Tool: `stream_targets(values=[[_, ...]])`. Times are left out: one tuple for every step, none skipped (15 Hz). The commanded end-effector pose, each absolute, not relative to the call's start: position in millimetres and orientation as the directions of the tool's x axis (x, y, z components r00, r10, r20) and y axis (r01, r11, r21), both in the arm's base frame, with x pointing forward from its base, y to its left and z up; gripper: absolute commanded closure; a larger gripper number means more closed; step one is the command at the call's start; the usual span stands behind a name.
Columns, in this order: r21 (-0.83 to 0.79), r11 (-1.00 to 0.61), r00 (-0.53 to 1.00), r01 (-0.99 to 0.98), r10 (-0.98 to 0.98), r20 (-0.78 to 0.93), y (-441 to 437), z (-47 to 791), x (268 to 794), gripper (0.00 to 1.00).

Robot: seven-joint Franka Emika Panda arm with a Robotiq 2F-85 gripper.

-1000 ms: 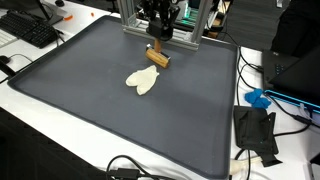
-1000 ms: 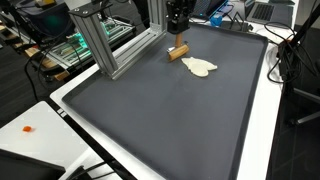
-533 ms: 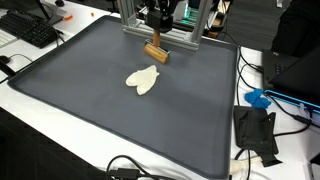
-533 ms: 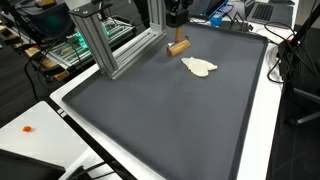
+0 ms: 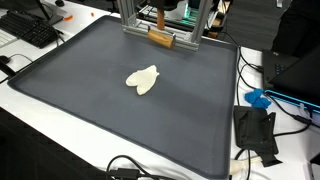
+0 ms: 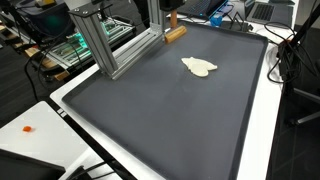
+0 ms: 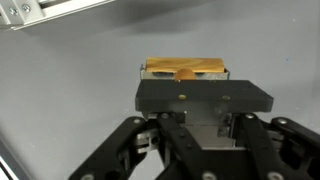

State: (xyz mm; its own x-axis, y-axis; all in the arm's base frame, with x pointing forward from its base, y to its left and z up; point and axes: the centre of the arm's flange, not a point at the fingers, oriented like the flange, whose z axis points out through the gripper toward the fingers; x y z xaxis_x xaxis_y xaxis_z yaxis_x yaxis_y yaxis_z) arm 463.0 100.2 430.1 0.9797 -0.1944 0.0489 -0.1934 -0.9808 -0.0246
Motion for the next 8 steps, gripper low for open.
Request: stream_targets(values=[[-0.052, -0.989, 0.989, -0.139, -0.141, 0.046, 87.2, 459.4, 423.7, 0.77], [-0.061, -0.99, 0.991, -0.123, -0.126, 0.043, 86.9, 464.9, 416.1, 0.77], [-0.066, -0.992, 0.993, -0.109, -0.112, 0.042, 87.1, 469.1, 409.4, 0.77], [-0.075, -0.993, 0.994, -0.094, -0.097, 0.041, 87.6, 474.0, 401.9, 0.77], [-0.079, -0.994, 0.996, -0.079, -0.083, 0.038, 87.6, 477.6, 395.1, 0.77], [-0.087, -0.994, 0.997, -0.066, -0.07, 0.036, 88.1, 481.1, 388.2, 0.77], [-0.091, -0.994, 0.998, -0.054, -0.057, 0.037, 88.1, 484.0, 382.5, 0.77], [-0.095, -0.995, 0.998, -0.041, -0.045, 0.036, 88.4, 486.0, 376.5, 0.77]])
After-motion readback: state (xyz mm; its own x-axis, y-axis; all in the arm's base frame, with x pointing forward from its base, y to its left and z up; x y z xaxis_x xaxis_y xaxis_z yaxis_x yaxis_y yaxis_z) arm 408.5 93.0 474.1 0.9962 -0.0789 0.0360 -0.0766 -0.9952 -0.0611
